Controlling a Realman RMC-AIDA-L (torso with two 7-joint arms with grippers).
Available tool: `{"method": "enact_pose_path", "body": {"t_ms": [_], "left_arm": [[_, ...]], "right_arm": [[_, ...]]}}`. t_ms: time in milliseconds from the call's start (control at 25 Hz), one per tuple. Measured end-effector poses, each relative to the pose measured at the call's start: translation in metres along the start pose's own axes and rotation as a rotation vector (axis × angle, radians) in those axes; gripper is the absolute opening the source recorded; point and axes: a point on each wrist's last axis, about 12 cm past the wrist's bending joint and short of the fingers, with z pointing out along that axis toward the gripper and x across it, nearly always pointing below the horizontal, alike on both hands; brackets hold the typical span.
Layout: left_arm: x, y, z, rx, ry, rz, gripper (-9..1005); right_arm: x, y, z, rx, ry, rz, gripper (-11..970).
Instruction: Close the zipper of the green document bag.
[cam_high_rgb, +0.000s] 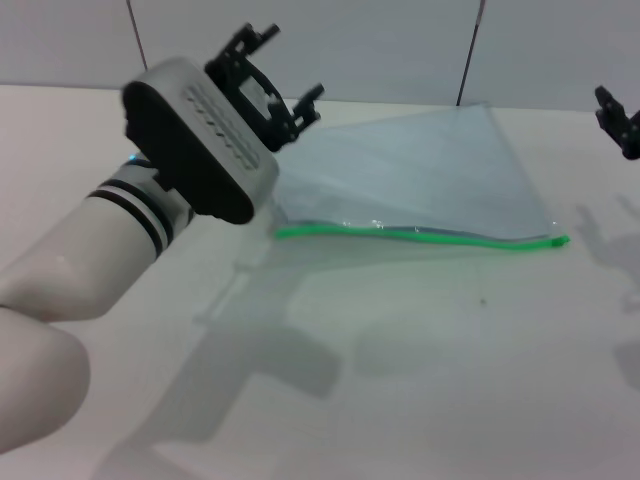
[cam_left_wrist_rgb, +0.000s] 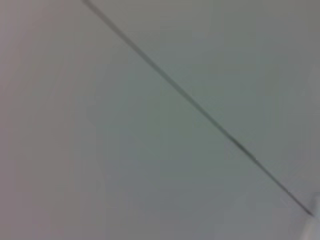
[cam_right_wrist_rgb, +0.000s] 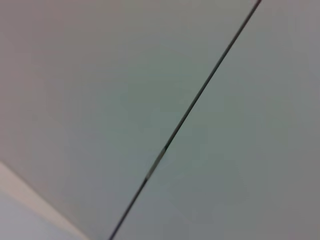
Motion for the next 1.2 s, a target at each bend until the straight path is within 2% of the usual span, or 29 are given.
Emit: {"method": "enact_pose_path", "body": {"t_ms": [40, 360, 600, 800, 1000, 1200], "left_arm": [[0.000, 0.001, -0.001, -0.017, -0.004, -0.016, 784], [-0.004, 0.007, -0.006, -0.115, -0.049, -0.126, 783], [-0.004, 0.014, -0.009, -0.193, -0.080, -0.280, 784], [0.000, 0.016, -0.006, -0.201, -0.087, -0.392, 783], [0.005, 0.017, -0.007, -0.204, -0.077, -0.436, 782], [0.007, 0.017, -0.005, -0.205, -0.069, -0.449, 781]], "right_arm": [[-0.002, 0.001, 0.000, -0.002, -0.010, 0.023, 582], [-0.021, 0.020, 0.001, -0.070, -0.085, 0.132, 579], [-0.033, 0.028, -0.001, -0.122, -0.155, 0.238, 577], [-0.024, 0.026, 0.002, -0.127, -0.169, 0.339, 575], [-0.002, 0.015, 0.002, -0.110, -0.223, 0.475, 574], [0.014, 0.011, 0.003, -0.079, -0.250, 0.484, 573]]}}
